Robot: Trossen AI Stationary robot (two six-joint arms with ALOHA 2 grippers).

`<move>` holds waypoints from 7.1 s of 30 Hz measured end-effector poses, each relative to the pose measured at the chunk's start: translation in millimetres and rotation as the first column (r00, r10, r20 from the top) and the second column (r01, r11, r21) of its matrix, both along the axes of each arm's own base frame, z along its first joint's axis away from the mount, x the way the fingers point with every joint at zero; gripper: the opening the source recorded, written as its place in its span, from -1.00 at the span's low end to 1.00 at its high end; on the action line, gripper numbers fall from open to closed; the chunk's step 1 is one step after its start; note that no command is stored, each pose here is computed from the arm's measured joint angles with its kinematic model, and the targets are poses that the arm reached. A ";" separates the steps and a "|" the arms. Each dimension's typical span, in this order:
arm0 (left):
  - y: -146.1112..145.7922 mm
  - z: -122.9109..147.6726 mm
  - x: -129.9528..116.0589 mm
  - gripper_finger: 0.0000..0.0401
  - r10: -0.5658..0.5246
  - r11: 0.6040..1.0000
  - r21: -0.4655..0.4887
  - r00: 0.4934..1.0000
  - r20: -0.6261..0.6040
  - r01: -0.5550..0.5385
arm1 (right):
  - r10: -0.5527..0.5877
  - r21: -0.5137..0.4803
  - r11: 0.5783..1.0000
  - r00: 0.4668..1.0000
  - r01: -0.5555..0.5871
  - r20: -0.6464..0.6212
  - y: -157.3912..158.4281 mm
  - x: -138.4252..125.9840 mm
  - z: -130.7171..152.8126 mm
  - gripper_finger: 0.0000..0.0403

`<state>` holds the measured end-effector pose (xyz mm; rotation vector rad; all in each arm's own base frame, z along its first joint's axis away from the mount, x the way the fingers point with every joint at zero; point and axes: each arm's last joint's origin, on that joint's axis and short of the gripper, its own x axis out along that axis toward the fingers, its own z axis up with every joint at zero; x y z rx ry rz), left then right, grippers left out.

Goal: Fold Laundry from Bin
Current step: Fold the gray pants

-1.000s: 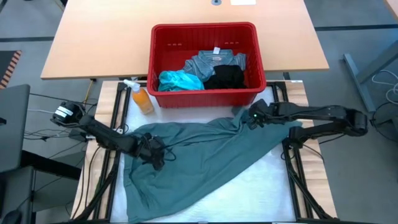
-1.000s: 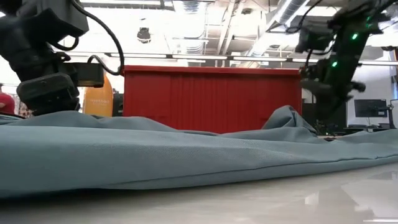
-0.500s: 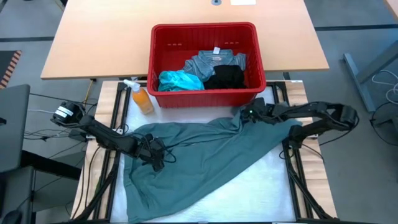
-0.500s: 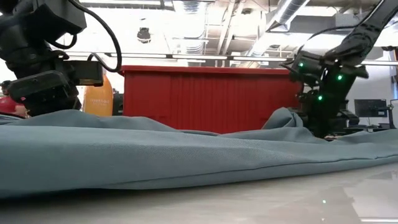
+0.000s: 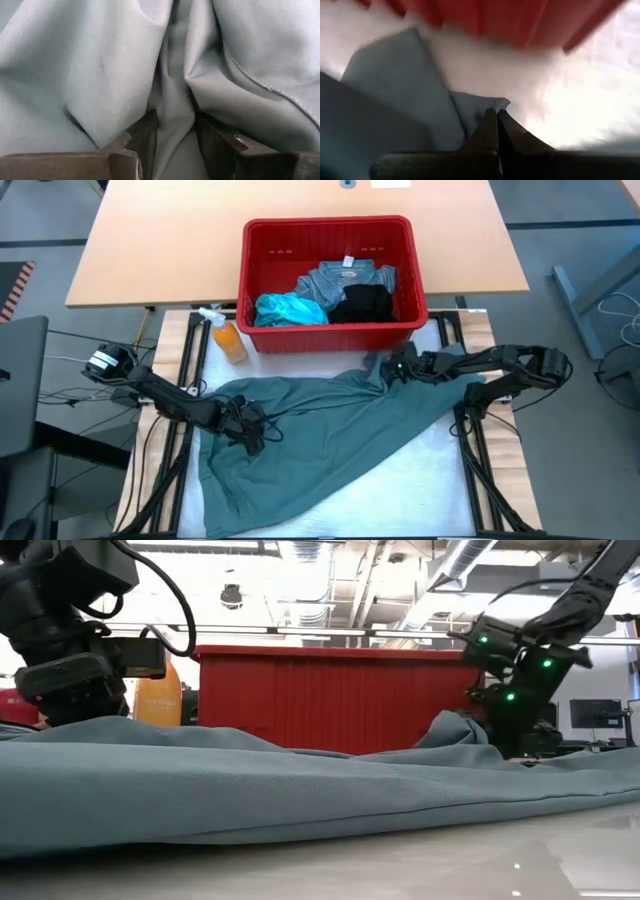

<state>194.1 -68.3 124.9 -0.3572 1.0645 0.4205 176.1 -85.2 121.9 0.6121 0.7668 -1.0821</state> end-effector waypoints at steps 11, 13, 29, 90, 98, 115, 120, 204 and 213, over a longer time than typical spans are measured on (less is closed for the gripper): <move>-2.3 0.6 -0.7 -0.37 0.038 0.999 -0.007 0.999 0.019 -0.038 | -0.045 -0.375 0.924 0.994 0.080 0.100 27.9 -40.6 121.2 -0.92; -2.2 0.6 -0.7 -0.37 0.053 0.999 -0.011 0.998 0.022 -0.053 | -0.079 -0.426 0.898 0.993 0.109 0.087 29.9 -55.6 140.7 -0.92; -4.2 0.7 -1.5 -0.37 0.069 0.998 -0.005 0.997 0.035 -0.069 | -0.297 -0.658 0.741 0.944 0.134 -0.142 20.3 -102.2 206.0 -0.92; -5.2 1.7 -1.3 -0.37 0.076 0.996 0.045 0.995 0.071 -0.079 | 0.249 0.265 0.955 0.847 -0.133 -0.469 -20.6 -24.1 69.2 -0.07; -5.3 1.7 -1.3 -0.37 0.075 0.996 0.044 0.995 0.069 -0.078 | 0.294 0.287 0.945 0.796 -0.158 -0.529 -29.4 -14.3 59.5 -0.08; -6.1 1.6 -1.4 -0.37 0.075 0.997 0.018 0.995 0.060 -0.076 | 0.438 0.290 0.899 0.664 -0.328 -0.606 -36.3 2.6 51.5 -0.11; -6.1 1.7 -1.3 -0.37 0.074 0.997 0.016 0.995 0.059 -0.075 | 0.470 0.327 0.883 0.622 -0.337 -0.627 -41.4 2.2 44.3 -0.32; -14.7 -0.1 -8.5 -0.37 0.039 0.993 -0.109 0.999 -0.034 -0.042 | 0.611 0.426 0.746 0.780 -0.511 -0.134 59.3 -12.0 81.3 -0.91; -19.8 16.5 6.3 -0.37 0.017 0.996 -0.083 0.999 0.033 -0.014 | 0.348 0.026 0.935 0.901 -0.354 -0.258 40.8 -54.8 189.0 -0.93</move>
